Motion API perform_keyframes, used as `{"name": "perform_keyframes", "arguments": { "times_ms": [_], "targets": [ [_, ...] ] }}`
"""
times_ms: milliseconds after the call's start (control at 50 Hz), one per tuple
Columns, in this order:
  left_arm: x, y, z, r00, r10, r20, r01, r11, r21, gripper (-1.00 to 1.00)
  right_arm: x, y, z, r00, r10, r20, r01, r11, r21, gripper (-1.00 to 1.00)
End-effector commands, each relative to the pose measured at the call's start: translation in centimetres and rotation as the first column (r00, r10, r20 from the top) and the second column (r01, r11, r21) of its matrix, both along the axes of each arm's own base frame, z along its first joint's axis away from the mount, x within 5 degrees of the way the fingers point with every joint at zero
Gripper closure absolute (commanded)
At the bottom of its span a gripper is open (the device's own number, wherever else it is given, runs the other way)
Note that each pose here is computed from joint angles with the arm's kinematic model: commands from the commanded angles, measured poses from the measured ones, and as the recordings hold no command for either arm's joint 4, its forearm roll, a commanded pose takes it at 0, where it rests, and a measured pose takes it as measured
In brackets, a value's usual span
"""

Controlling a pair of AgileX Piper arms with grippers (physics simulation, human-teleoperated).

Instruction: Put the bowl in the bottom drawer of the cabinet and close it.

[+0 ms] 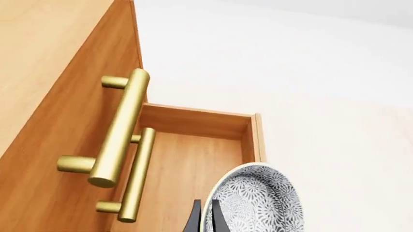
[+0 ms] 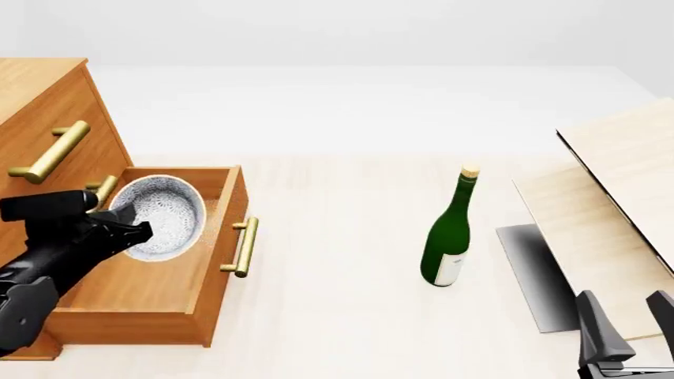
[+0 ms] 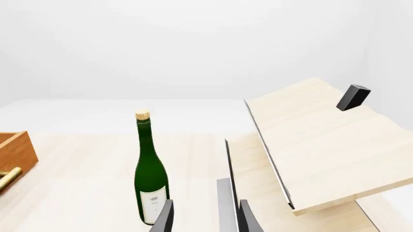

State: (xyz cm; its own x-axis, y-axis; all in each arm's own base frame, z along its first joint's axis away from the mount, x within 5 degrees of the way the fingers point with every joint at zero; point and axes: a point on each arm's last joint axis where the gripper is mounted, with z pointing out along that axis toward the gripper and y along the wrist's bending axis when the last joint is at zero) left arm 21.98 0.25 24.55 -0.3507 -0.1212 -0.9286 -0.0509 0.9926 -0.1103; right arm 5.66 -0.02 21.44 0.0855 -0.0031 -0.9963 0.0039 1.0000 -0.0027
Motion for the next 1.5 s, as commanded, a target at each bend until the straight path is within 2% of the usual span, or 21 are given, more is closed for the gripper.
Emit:
{"name": "perform_keyframes", "arguments": {
  "times_ms": [20, 680, 1500],
  "targets": [
    [0.7, 1.1, -0.3, 0.999, 0.047, 0.004, -0.047, 0.999, 0.005, 1.0, 0.0, 0.0, 0.0, 1.0, 0.0, 0.0, 0.0, 1.0, 0.0, -1.0],
    [2.5, 2.1, -3.7, 0.995, 0.078, -0.055, -0.076, 0.997, 0.024, 1.0, 0.0, 0.0, 0.0, 1.0, 0.0, 0.0, 0.0, 1.0, 0.0, -1.0],
    [2.9, 3.2, -6.9, 0.986, 0.114, -0.121, -0.111, 0.993, 0.03, 1.0, 0.0, 0.0, 0.0, 1.0, 0.0, 0.0, 0.0, 1.0, 0.0, -1.0]
  ]
}}
